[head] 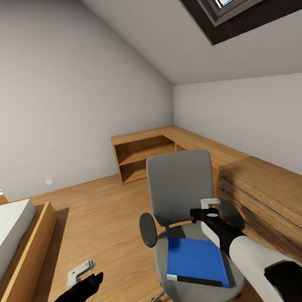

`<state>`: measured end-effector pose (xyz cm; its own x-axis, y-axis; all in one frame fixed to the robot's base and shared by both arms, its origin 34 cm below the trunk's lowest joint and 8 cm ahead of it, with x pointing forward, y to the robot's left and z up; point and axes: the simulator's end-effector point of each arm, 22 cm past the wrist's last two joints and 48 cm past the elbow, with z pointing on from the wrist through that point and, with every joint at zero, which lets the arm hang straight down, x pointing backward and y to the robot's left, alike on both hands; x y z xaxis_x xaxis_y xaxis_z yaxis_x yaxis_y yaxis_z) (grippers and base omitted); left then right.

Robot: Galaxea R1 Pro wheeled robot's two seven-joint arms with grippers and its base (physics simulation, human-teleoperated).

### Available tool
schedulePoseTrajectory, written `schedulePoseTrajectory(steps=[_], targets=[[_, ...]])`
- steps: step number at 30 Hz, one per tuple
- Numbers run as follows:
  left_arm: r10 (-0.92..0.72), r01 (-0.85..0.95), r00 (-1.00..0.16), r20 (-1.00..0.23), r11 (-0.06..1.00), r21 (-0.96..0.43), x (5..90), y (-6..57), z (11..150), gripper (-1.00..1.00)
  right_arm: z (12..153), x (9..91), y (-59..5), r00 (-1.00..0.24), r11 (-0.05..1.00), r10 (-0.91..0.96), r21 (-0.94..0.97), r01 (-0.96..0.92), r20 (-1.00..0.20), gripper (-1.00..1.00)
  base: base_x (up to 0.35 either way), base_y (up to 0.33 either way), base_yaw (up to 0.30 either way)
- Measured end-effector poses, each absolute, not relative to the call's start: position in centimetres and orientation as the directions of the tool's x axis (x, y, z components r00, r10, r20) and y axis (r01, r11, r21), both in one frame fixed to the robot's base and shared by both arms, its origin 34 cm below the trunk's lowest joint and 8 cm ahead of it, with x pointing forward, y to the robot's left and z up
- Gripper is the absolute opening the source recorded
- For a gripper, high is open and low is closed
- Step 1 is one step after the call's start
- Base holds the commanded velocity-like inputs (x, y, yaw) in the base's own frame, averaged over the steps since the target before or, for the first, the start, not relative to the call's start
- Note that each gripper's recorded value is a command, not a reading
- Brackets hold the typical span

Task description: In the bedroom, organize the workspace by keeping the computer under the desk, ensuring the monitor is on the desk, placing the keyboard on the desk next to the monitor, placing the mouse on the desk next to the keyboard, moving the folder from the swivel chair onto the desk next to the mouse, stacking the notebook on top of the folder with the pen on top of the notebook, and positioning the swivel chair next to the desk.

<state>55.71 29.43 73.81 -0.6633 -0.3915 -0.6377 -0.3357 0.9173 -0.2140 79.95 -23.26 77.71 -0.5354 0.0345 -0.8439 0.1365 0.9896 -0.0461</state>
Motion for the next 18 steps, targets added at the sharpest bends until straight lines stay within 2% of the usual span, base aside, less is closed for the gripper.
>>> schedulePoseTrajectory(steps=[11, 18], targets=[[-0.407, -0.242, -0.713, -0.57, 0.907, -0.345, 61.1, 25.6, 76.8, 1.0, 74.1, 79.3, -25.0, -0.568, 0.983, 0.048, -0.061, 0.171, -0.822, 1.0, 0.0, 0.0, 0.0], [-0.407, -0.219, -0.673, -0.618, 0.907, -0.359, 61.7, 25.5, 78.3, 1.0, 71.5, 78.2, -25.1, -0.61, 0.983, 0.048, -0.07, 0.169, -0.791, 1.0, 0.0, 0.0, 0.0]])
